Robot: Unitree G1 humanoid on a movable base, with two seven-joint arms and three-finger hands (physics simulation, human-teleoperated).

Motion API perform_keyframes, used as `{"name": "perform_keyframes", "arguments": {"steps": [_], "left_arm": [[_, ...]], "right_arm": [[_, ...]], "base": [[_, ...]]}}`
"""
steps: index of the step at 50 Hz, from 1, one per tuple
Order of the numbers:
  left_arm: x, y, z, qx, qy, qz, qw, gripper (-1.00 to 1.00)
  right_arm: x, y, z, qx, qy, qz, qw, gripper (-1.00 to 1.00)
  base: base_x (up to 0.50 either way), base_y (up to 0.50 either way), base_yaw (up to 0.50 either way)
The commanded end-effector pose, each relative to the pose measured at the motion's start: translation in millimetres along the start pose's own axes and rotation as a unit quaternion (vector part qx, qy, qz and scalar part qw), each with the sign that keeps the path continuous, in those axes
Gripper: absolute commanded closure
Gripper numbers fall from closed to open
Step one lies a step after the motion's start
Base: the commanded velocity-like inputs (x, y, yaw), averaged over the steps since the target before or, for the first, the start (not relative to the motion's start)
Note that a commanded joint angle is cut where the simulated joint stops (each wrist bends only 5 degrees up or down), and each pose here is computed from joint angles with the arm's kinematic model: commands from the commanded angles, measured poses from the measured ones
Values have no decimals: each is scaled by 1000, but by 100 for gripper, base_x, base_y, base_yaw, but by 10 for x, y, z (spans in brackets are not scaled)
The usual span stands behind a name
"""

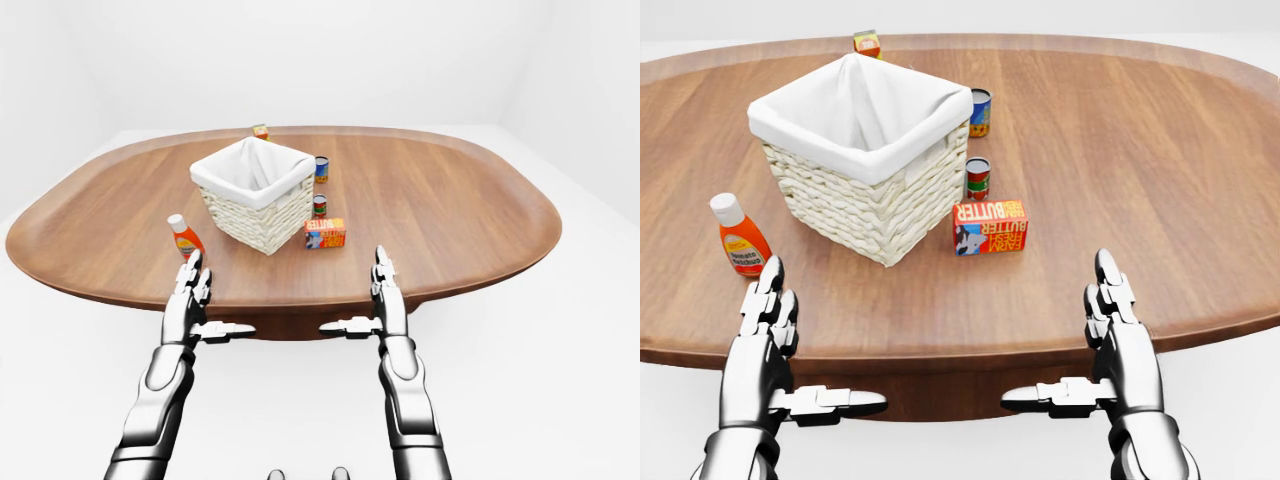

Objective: Pick up the butter and put it in the basket.

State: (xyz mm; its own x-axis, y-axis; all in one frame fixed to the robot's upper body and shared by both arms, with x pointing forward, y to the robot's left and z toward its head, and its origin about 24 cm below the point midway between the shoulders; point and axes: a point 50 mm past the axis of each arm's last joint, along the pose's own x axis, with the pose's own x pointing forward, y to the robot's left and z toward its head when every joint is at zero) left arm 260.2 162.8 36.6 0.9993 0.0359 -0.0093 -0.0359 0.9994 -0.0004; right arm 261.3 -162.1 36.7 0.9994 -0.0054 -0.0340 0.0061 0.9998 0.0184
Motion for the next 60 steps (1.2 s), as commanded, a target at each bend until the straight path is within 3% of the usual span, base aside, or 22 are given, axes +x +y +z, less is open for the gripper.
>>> {"name": "perform_keyframes", "arguments": {"steps": [1,17,26,34,41,46,60], "left_arm": [[-2,24,-3,1,0,3,1000,-100],[-5,29,3,-1,0,3,1000,-100],[48,87,39,-9,6,8,1000,-100],[80,103,142,1,-1,21,1000,-100],[130,115,384,11,-43,26,999,-100],[183,150,688,12,-103,22,994,-100],[334,244,1134,10,-180,11,984,-100]], "right_arm": [[1,14,-12,-2,-2,1,1000,-100],[-4,15,-11,-2,-1,-2,1000,-100],[-5,-16,42,-5,5,-19,1000,-100],[-19,-8,158,-14,-13,-2,1000,-100],[29,-12,405,-37,-63,0,997,-100],[86,-6,563,-40,-93,12,995,-100],[342,-35,979,-59,-157,25,985,-100]], "base": [[0,50,0],[0,50,0],[0,6,0],[0,0,0],[0,0,0],[0,0,0],[0,0,0]]}}
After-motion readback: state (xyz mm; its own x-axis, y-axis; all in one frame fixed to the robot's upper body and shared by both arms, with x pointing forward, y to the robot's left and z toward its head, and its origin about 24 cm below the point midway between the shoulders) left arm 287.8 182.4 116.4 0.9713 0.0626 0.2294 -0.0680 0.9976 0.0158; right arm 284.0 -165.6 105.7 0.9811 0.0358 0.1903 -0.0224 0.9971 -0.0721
